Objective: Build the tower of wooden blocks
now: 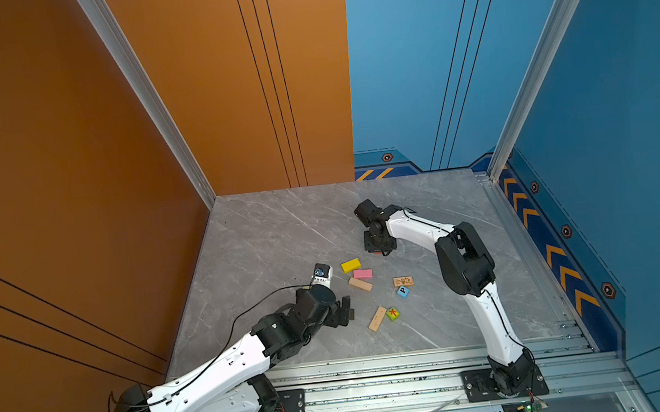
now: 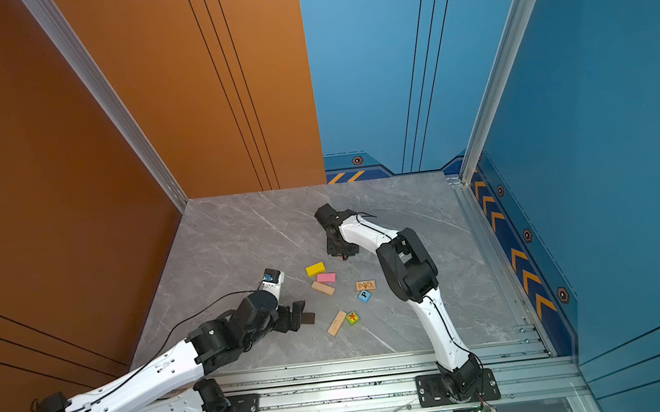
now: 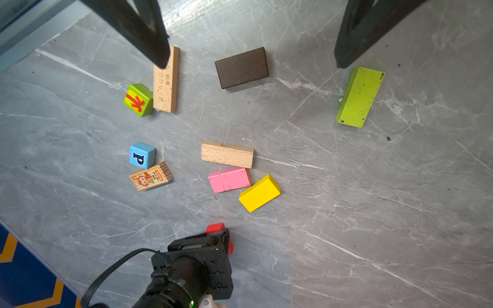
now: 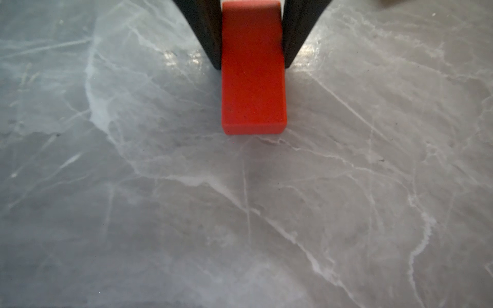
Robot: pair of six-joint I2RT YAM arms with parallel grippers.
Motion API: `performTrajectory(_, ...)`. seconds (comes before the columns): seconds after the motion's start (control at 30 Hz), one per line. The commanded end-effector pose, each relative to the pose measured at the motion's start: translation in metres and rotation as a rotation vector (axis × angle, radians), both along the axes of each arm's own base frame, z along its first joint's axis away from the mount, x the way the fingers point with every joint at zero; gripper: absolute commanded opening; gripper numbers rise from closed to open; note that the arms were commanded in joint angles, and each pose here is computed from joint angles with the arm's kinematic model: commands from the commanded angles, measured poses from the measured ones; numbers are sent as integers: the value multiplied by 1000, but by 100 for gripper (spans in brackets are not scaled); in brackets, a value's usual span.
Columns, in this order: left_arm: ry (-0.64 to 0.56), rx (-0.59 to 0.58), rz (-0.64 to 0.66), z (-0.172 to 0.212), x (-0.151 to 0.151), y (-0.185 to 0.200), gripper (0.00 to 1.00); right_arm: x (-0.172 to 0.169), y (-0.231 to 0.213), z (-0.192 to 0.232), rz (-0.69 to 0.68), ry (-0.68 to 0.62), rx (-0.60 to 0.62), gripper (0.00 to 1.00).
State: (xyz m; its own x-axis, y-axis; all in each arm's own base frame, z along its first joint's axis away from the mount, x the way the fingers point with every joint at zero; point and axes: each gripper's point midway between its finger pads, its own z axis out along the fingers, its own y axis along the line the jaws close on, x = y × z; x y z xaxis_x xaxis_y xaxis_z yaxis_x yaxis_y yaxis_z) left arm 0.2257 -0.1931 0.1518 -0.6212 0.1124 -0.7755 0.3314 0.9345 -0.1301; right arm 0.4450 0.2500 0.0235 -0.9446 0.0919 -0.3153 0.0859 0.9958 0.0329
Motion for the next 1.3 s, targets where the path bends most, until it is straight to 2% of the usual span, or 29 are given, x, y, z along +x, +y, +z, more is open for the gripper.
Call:
performTrajectory(0.0,-1,2,20,2,-3,10,98,-13,-12,-5,-36,46,-34,39)
performTrajectory(0.1,0,-2,24,2,-4,12,98,-13,-8,1,-32,34,-29,44)
performTrajectory(0.2,3,-4,21,4,-5,13,98,-15,-6,12,-25,27,-27,53)
performTrajectory(0.37,2,-24,14,10,-9,15,98,-24,-6,54,11,-37,-41,70)
performTrajectory(0.5,10,-54,9,13,-15,15,98,-45,-16,92,36,-83,-38,74)
performTrajectory(0.63,25,-82,-16,13,-25,8,98,-74,-31,103,54,-73,-30,78)
performTrajectory(0.77,29,-88,-57,10,-40,-5,98,-106,-53,93,50,-42,-63,81)
performTrajectory(0.97,24,-76,-126,5,-66,-24,98,-145,-66,72,38,-30,-41,86)
performTrajectory(1.13,7,-71,-151,-1,-84,-32,98,-160,-68,65,40,-36,-24,87)
performTrajectory(1.27,8,-59,-140,-5,-90,-30,98,-159,-64,70,53,-57,-15,87)
